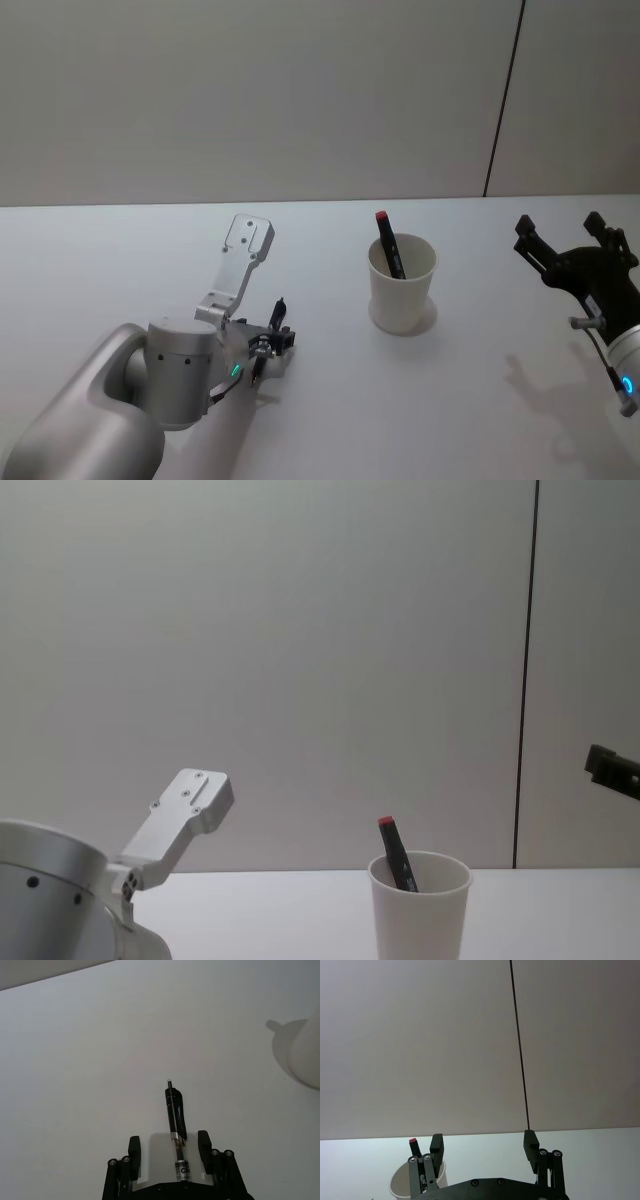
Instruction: Place the pen into the pen holder.
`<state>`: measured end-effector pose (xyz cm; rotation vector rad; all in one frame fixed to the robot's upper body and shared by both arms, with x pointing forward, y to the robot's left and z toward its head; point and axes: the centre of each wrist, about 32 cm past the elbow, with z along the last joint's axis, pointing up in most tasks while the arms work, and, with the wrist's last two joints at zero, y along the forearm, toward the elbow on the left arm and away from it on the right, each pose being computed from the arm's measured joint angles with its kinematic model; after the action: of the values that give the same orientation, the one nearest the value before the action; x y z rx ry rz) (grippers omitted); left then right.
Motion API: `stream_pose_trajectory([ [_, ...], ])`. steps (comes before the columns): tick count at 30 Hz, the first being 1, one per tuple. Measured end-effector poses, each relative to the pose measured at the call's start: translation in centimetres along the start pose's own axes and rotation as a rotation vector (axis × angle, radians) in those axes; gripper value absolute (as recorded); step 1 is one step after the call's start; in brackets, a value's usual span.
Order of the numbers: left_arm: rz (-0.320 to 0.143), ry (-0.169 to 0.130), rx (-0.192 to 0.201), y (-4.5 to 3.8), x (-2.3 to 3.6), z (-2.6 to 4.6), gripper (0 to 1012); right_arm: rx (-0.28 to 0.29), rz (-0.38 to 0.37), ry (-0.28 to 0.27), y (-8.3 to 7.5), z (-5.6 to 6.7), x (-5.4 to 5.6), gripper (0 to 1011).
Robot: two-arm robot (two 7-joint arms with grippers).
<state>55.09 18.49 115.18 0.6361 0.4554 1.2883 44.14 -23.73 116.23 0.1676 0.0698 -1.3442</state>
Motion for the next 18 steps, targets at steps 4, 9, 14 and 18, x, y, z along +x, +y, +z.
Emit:
stream_pose_trajectory([
  [4,0.002,0.000,0.004,-0.06,-0.03,0.00,702,0.000,0.000,0.000,0.00,0.00,0.00,1002],
  [9,0.004,0.001,0.010,-0.18,-0.04,-0.04,664,0.000,0.000,0.000,0.00,0.00,0.00,1002],
  [14,0.007,0.001,0.013,-0.23,-0.09,-0.06,633,0.000,0.000,0.000,0.00,0.00,0.00,1002],
  [18,0.011,-0.003,0.015,-0.24,-0.16,-0.07,605,0.000,0.000,0.000,0.00,0.00,0.00,1002],
])
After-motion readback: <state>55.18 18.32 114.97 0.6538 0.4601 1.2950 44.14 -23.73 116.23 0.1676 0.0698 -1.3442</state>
